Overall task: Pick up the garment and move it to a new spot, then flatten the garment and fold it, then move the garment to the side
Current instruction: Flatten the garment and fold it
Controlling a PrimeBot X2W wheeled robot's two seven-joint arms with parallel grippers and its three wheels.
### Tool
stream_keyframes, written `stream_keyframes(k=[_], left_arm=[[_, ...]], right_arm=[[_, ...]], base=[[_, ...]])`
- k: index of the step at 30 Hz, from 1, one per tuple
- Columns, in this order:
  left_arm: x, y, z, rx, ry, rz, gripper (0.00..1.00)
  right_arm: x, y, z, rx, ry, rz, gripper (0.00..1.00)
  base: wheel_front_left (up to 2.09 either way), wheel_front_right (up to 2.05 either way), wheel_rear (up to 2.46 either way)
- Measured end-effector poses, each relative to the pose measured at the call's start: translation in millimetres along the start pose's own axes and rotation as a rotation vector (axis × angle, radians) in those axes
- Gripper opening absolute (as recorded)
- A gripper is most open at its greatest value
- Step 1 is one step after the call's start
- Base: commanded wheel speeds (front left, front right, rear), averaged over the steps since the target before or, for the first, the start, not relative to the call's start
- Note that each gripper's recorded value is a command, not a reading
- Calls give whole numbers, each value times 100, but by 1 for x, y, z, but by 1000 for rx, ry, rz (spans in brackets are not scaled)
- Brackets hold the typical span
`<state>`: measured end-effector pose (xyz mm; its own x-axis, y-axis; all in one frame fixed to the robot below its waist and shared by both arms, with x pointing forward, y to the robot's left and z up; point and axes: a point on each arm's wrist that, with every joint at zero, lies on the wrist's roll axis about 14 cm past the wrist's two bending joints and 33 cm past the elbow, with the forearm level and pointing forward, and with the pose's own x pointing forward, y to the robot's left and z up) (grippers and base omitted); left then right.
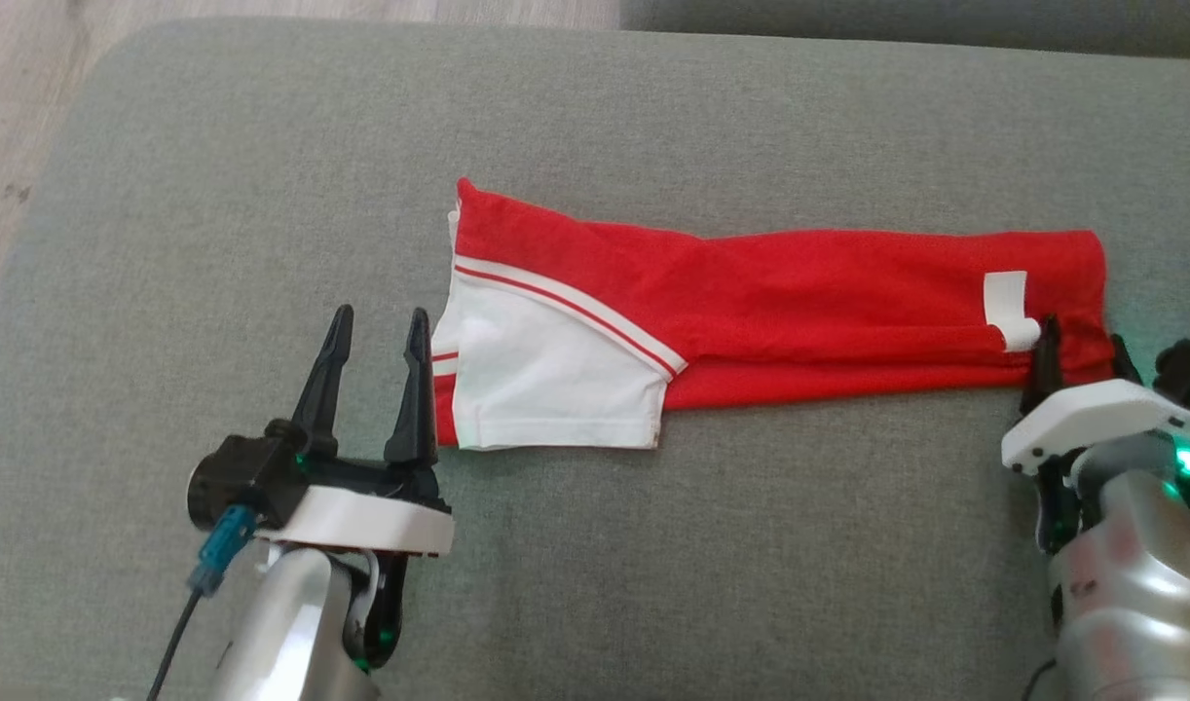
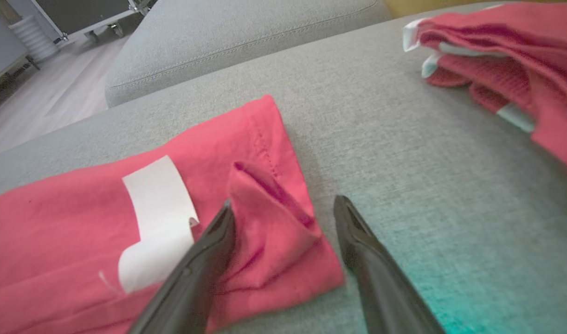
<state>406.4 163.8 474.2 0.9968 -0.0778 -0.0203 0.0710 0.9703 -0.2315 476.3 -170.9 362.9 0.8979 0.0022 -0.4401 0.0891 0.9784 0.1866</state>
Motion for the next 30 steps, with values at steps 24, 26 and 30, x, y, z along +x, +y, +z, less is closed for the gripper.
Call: stream_keyframes(k=[24,26,30], left_arm=[[-8,-22,27,-5,-83,-50,100],[-10,-20,32,-3,-98,-42,100],[-19,-3,51,24,-151,6,100]], right_arm=[[-43,-54,53,-67,-186,-114,0],[-44,-44,60,-74,-208,-90,0],[-47,-13,72,-65,-244,-13,0]], base=[[0,0,0],[0,0,0],[0,0,0]])
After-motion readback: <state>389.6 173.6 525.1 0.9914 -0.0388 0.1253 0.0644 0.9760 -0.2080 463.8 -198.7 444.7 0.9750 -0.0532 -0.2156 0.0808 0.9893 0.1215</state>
